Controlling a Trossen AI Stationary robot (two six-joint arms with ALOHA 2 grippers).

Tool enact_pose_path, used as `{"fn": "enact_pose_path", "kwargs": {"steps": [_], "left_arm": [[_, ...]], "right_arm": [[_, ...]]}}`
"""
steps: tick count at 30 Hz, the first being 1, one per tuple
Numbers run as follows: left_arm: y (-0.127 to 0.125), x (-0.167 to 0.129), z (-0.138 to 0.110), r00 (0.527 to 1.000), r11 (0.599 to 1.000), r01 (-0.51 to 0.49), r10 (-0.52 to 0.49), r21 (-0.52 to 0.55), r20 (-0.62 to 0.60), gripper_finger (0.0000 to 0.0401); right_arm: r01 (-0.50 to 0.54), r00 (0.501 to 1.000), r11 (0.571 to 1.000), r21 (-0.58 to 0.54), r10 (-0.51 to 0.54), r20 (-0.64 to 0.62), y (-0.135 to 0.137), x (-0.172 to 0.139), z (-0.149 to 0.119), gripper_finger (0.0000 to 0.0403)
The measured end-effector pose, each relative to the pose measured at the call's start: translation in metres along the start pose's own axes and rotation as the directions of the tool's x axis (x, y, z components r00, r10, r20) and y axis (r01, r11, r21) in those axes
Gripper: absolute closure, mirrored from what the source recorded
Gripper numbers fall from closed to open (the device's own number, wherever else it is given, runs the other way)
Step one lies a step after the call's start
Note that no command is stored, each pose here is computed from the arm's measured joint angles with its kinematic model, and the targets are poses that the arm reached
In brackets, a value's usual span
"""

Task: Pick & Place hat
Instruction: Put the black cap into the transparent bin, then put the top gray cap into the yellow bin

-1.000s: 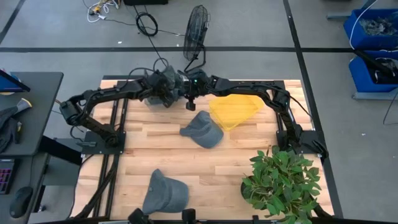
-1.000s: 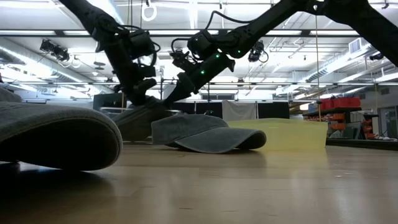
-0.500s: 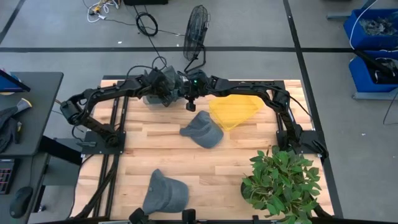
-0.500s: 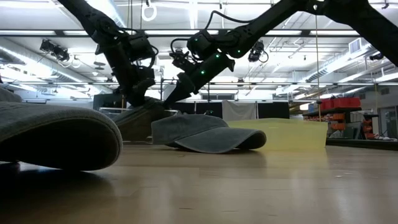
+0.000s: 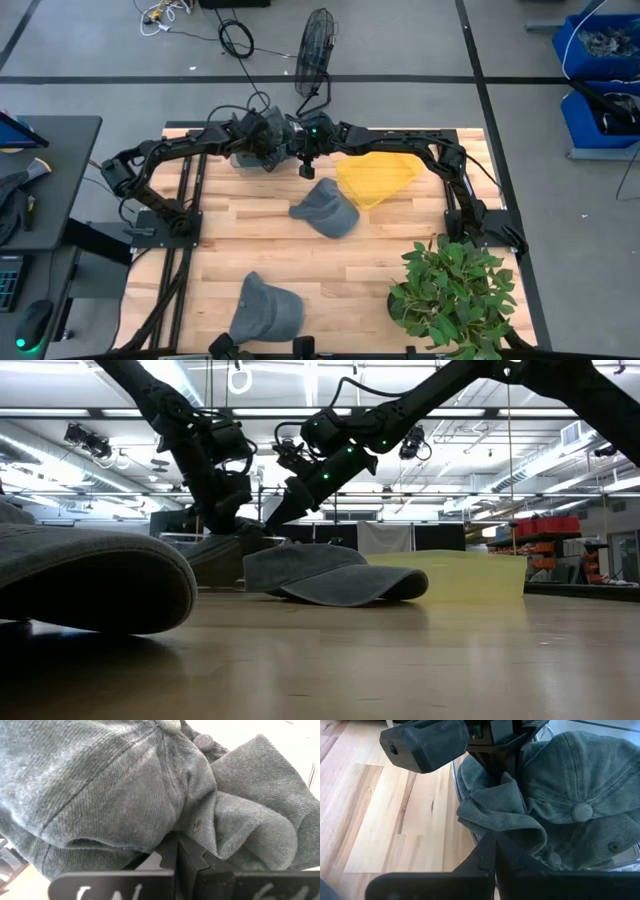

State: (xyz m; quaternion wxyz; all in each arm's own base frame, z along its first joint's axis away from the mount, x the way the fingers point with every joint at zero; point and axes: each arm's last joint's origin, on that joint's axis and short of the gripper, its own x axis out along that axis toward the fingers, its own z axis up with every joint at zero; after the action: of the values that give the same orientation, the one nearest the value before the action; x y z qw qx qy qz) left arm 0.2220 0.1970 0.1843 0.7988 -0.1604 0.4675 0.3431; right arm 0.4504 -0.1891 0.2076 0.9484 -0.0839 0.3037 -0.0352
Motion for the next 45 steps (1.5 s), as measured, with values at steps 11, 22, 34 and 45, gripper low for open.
{"fn": "enact_pose_path", "kwargs": {"steps": [11,22,34,45], "left_arm": [[0.009,0.002,0.0,1.0,1.0,0.002,-0.002,-0.028,-0.004,0.0399],[0.016,0.033,-0.009,0.994,0.999,-0.027,0.023,-0.04,-0.103,0.0399],[0.003,-0.011,-0.005,1.0,1.0,0.002,-0.002,0.003,-0.015,0.0399],[-0.019,-0.115,-0.014,0.966,0.994,0.067,-0.088,0.092,0.244,0.0399]], "right_arm": [[-0.007,1.0,1.0,0.005,0.007,-0.019,0.001,0.0,-0.002,0.0403],[-0.013,0.999,1.0,0.0,0.013,-0.034,0.001,0.0,-0.003,0.0403],[-0.029,0.997,1.0,0.009,0.029,-0.073,0.003,-0.005,-0.004,0.0403],[-0.09,0.989,0.996,-0.03,0.085,-0.12,0.027,-0.066,0.034,0.0403]]}}
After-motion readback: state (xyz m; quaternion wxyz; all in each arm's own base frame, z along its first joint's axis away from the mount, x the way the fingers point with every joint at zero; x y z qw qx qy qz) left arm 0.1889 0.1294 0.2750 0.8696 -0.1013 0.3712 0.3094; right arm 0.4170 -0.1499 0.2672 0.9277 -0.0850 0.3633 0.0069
